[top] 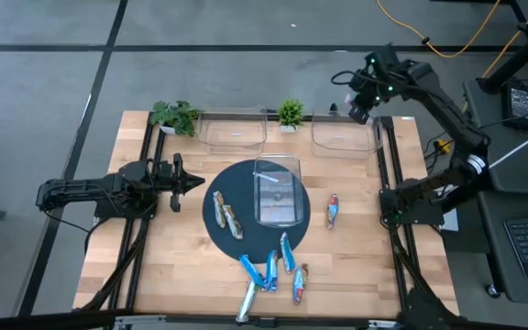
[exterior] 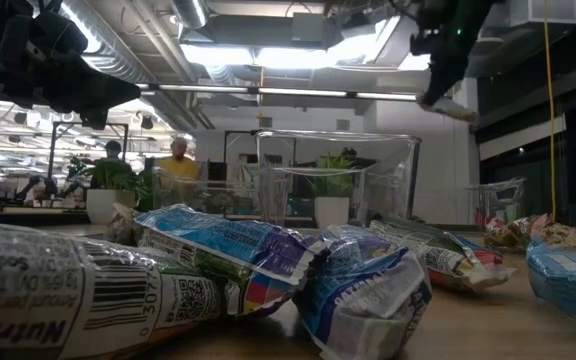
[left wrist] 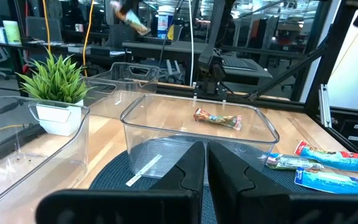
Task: Pick and place Granola Bars by type
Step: Put the red granola bar into the top right transparent bin
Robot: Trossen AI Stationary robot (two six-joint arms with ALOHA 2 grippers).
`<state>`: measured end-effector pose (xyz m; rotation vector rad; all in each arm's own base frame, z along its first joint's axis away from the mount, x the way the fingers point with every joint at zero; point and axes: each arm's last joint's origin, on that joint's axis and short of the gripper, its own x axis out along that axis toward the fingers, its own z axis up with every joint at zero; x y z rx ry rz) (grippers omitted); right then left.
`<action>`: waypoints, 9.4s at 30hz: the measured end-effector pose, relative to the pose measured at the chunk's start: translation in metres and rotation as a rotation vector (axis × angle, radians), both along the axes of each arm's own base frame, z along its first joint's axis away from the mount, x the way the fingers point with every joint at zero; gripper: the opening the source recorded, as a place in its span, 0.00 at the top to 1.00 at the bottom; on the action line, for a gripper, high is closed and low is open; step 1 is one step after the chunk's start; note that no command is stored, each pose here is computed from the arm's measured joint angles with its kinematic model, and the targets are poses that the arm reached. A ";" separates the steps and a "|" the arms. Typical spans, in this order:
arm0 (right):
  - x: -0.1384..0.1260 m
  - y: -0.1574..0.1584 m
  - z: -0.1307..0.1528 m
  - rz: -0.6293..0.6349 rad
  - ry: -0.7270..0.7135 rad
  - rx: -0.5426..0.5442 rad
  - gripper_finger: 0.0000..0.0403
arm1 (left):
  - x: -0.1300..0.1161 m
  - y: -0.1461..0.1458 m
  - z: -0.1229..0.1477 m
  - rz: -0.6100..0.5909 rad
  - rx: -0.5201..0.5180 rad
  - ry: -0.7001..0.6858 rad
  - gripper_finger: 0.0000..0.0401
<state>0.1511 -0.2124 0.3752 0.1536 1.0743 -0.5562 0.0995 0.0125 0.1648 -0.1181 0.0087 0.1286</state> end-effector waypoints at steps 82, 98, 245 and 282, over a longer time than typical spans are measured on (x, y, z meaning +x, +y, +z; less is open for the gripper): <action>0.008 0.166 -0.025 0.736 -0.037 0.008 0.69 | 0.000 0.000 0.000 0.000 0.000 0.000 0.97; 0.043 0.155 -0.055 0.715 0.147 0.100 0.29 | 0.000 0.000 0.000 0.000 0.000 0.000 0.97; -0.021 -0.028 -0.025 -0.267 0.136 0.031 0.90 | 0.000 0.000 0.000 0.004 0.000 0.000 0.97; -0.020 -0.015 -0.157 -0.284 0.131 0.192 0.90 | 0.000 0.000 0.000 0.004 0.000 0.000 0.97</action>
